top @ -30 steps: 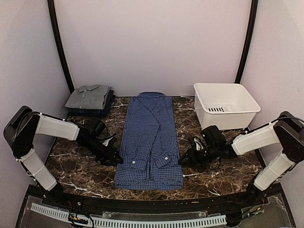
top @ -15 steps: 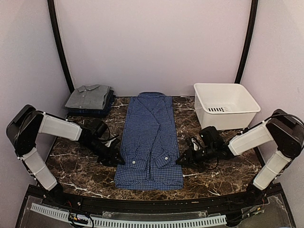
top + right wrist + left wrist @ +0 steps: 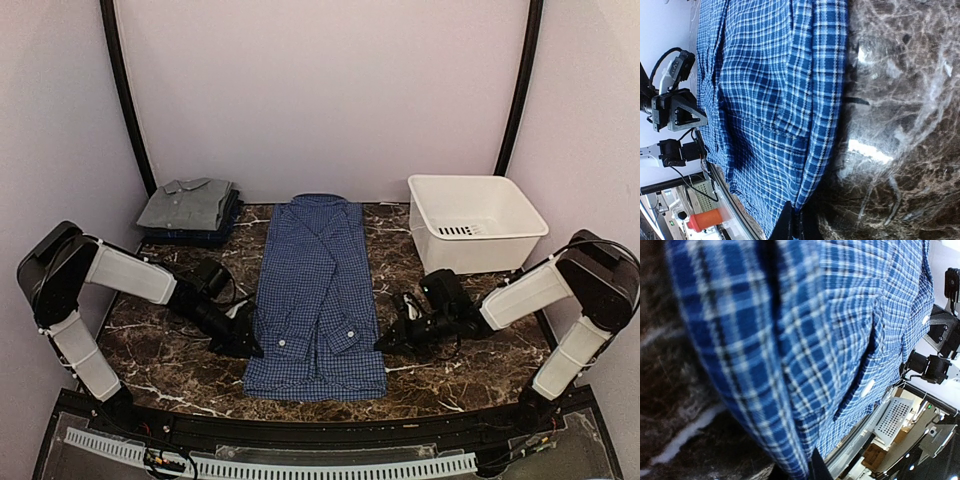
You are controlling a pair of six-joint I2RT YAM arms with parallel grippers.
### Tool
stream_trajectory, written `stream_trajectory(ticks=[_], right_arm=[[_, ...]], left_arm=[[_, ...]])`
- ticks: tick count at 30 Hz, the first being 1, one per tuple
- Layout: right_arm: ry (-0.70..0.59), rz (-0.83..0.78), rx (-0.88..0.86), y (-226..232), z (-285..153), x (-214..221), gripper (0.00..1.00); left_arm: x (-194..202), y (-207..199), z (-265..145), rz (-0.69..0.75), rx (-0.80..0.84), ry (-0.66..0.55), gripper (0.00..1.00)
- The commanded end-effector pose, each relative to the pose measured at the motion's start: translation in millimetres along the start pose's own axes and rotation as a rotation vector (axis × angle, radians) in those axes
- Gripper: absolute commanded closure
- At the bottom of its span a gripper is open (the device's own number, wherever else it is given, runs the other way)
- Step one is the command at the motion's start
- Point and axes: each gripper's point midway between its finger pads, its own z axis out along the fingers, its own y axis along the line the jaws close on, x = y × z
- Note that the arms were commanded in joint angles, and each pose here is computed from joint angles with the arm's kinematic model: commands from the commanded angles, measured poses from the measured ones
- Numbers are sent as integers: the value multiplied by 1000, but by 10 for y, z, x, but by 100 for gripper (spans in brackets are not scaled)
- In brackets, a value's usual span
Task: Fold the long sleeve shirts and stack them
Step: Pick up the rectangle-folded shirt from the center of the board, then fold the rectangle-folded shirt at the center of the board.
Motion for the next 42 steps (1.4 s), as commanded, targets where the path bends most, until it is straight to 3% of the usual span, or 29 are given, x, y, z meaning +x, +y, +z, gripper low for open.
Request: stream_trajectory(ticks=[1,4,13,23,32,42], right_arm=[[-6,-13,-34,43,-23,22,100],[-7,-11,-36,54,-55,75,100],[-10,-20,-44,180,-154,261,100],[-85,-31,-65,493,-266,-4,100],[-173,-1,-125,761,-267,-456,100],[-312,-5,-128,783,-115,-1309,100]], left_arm=[[151,68,64,-44,-3,36,95],[187,16,56,-36,9,30,100],[377,-135,-41,-20,42,-4,100],[199,-509,-288,1,129,-129,100],[-215,-868,-640,-59,287,-283,100],[-1016,-848,-931,-107,328,-494,100]])
